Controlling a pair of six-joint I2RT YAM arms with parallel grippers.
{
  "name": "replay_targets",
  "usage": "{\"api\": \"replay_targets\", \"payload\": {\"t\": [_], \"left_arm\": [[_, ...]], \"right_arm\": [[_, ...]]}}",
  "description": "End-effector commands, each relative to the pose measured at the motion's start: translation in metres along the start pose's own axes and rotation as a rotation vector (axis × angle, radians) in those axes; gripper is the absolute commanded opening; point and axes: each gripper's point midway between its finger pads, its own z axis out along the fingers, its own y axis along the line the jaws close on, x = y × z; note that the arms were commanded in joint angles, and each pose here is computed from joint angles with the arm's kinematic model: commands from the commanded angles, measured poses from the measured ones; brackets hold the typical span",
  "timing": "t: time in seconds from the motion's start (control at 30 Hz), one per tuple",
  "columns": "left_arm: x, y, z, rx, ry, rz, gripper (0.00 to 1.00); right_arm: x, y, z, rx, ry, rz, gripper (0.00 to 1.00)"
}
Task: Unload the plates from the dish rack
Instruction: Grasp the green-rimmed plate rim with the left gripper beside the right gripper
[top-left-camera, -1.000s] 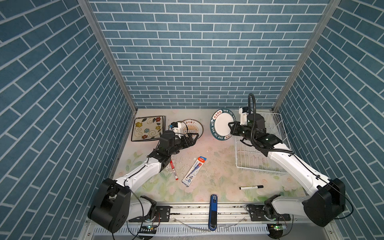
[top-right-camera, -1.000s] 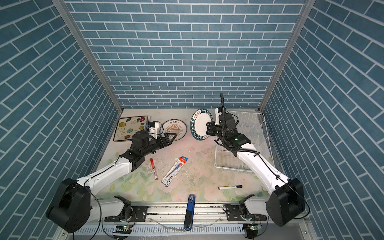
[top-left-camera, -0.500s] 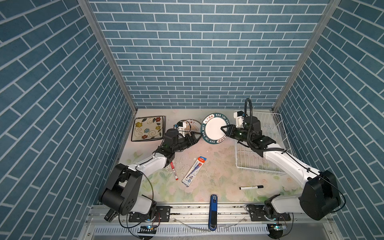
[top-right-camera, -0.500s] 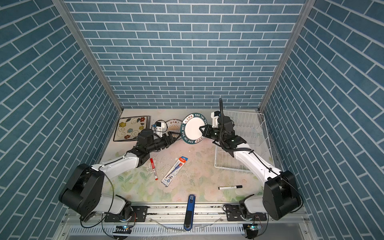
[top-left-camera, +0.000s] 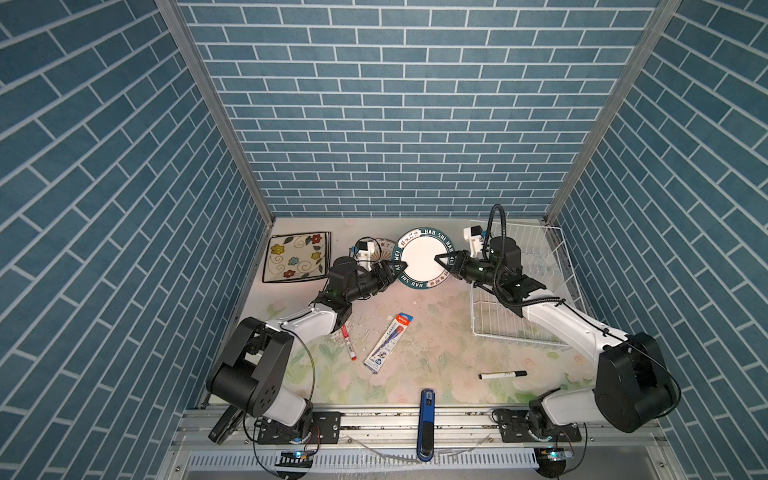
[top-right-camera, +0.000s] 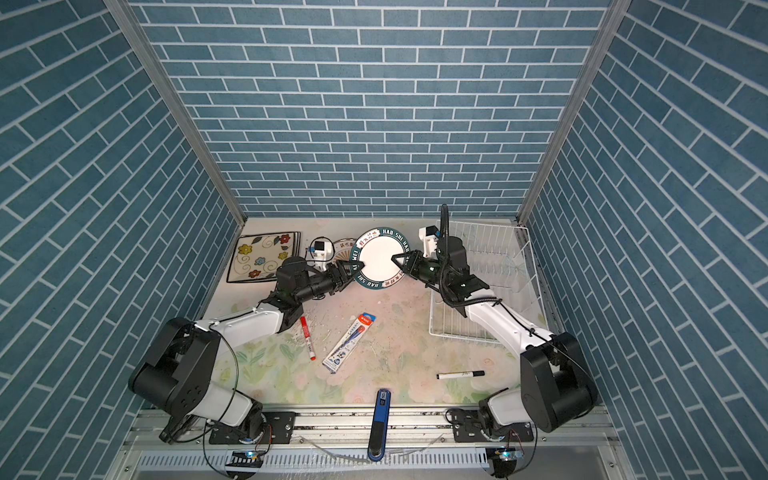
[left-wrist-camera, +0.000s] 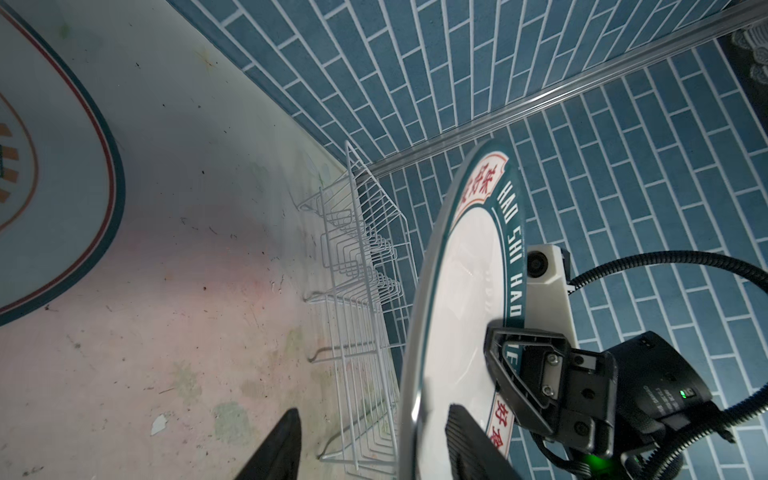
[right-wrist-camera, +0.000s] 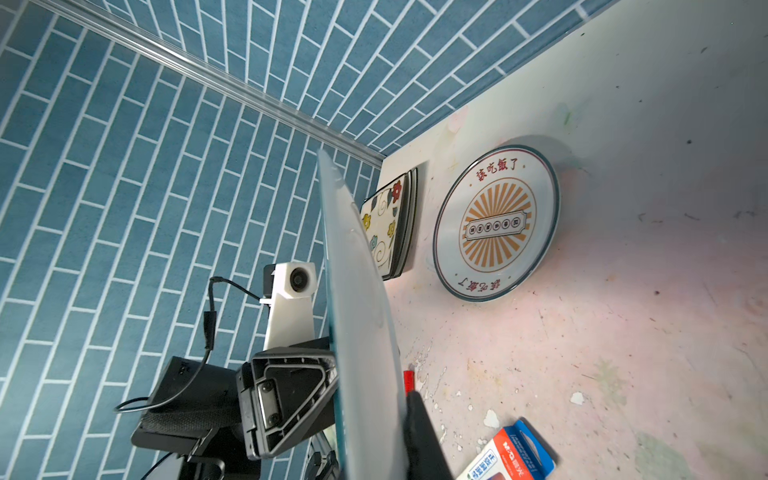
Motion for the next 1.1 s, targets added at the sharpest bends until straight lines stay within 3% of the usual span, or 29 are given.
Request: {"api": "replay_targets", "payload": {"t": [0.0, 0.33, 0.5, 0.63, 0.8, 0.9, 0.93, 1.07], "left_arm": [[-0.008, -0.015, 0.0, 0.051, -0.018, 0.031, 0.51], [-0.01, -0.018, 0.001, 0.077, -0.02, -0.003, 0.29], [-0.01, -0.016, 0.001, 0.081, -0.024, -0.009, 0.14], [-0.013, -0.015, -0.001, 0.084, -0.037, -0.011, 0.03], [-0.018, -0.014, -0.004, 0.085, -0.048, -0.012, 0.0], [-0.023, -0.012, -0.007, 0.081, -0.062, -0.012, 0.0], [-0.025, -0.011, -0.009, 0.079, -0.066, -0.013, 0.0], [-0.034, -0.006, -0.015, 0.062, -0.087, -0.017, 0.0]], "right_arm": [[0.001, 0.017, -0.001, -0.093, 0.015, 0.016, 0.0], [0.005, 0.02, -0.004, -0.112, 0.052, 0.014, 0.0], [0.006, 0.017, -0.003, -0.114, 0.06, 0.019, 0.02], [0.005, 0.017, -0.002, -0.119, 0.066, 0.021, 0.32], [0.004, 0.012, -0.004, -0.105, 0.057, 0.022, 0.55], [0.003, 0.005, -0.006, -0.079, 0.051, 0.031, 0.82], [0.001, 0.002, -0.007, -0.064, 0.045, 0.037, 0.95], [-0.003, -0.006, -0.013, -0.019, 0.022, 0.035, 0.99]]}}
